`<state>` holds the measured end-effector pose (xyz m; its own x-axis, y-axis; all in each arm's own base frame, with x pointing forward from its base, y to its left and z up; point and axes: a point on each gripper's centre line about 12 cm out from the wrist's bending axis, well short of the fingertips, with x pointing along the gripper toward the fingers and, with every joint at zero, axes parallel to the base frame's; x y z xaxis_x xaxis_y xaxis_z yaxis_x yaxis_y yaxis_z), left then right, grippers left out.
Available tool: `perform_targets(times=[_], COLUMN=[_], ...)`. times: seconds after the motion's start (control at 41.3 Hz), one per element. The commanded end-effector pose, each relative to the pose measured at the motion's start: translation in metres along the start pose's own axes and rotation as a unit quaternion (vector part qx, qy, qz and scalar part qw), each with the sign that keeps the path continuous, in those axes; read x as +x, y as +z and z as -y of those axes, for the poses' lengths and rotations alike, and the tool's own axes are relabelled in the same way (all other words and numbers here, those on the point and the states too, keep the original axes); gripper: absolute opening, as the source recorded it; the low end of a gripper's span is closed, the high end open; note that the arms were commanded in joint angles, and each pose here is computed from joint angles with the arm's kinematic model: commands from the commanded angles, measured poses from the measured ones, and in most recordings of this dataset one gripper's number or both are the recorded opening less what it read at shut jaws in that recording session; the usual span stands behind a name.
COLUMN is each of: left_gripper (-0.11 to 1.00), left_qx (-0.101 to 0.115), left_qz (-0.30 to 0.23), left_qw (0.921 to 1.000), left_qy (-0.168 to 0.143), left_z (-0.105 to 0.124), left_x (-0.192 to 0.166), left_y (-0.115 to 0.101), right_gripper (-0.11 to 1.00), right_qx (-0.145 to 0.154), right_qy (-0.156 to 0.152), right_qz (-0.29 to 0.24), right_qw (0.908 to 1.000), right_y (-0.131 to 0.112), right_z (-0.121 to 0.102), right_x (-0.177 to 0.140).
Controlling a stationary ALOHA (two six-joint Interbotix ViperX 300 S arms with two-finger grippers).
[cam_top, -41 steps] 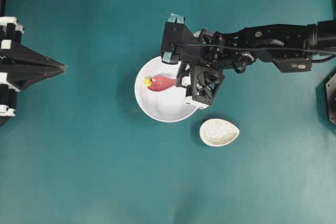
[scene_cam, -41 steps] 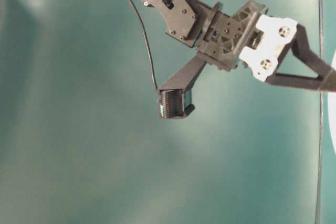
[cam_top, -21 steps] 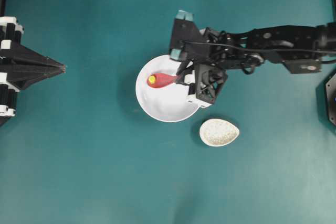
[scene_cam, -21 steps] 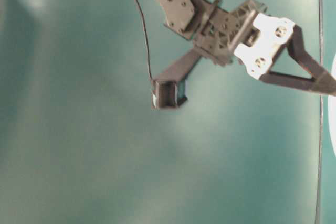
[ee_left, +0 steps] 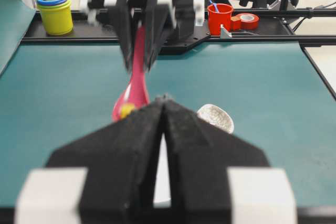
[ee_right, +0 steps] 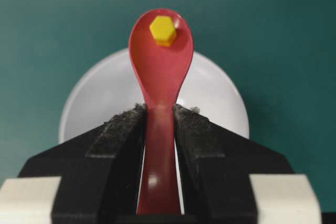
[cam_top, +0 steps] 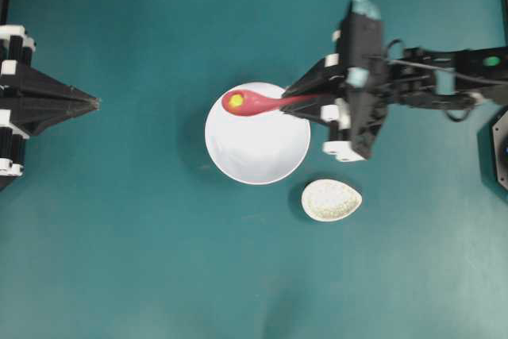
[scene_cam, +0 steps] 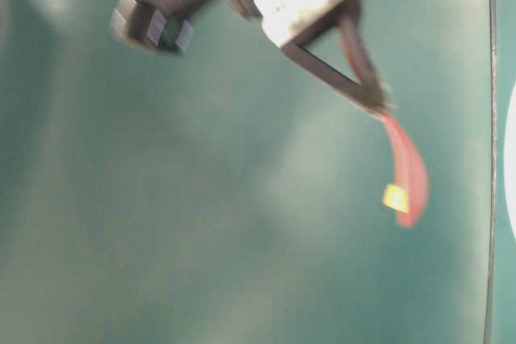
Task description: Scoop the yellow hexagonal prism block from the bowl with a spoon using the right arm.
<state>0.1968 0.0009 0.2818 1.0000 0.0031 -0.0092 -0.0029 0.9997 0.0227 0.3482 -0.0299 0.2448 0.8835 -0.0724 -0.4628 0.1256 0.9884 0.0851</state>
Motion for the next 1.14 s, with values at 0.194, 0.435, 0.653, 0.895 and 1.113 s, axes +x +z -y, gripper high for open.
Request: perform_targets(times=[0.194, 0.435, 0.653, 0.895, 1.113], left_gripper=[0.0, 0.0, 0.0, 0.0, 0.0], left_qx=[0.003, 0.003, 0.002, 0.001, -0.003], left_qz=[0.01, 0.012, 0.009, 0.003, -0.002], left_qw=[0.9999, 0.9999, 1.0, 1.0, 1.0], left_qy=[0.001, 0.001, 0.001, 0.001, 0.001], left_z=[0.0, 0.0, 0.0, 0.0, 0.0], left_x=[0.002, 0.002, 0.002, 0.002, 0.002], left_y=[0.008, 0.009, 0.008, 0.007, 0.006], right_gripper=[0.24, 0.24, 0.24, 0.24, 0.24], right_qx=[-0.02, -0.023, -0.023, -0.02, -0.021], right_qy=[0.004, 0.004, 0.005, 0.004, 0.005], right_qz=[0.075, 0.08, 0.081, 0.095, 0.097], right_qw=[0.9969, 0.9965, 0.9965, 0.9953, 0.9951], right_y=[0.024, 0.025, 0.026, 0.03, 0.03], right_z=[-0.003, -0.003, -0.004, -0.004, -0.004], right_x=[-0.039, -0.042, -0.042, -0.042, -0.042])
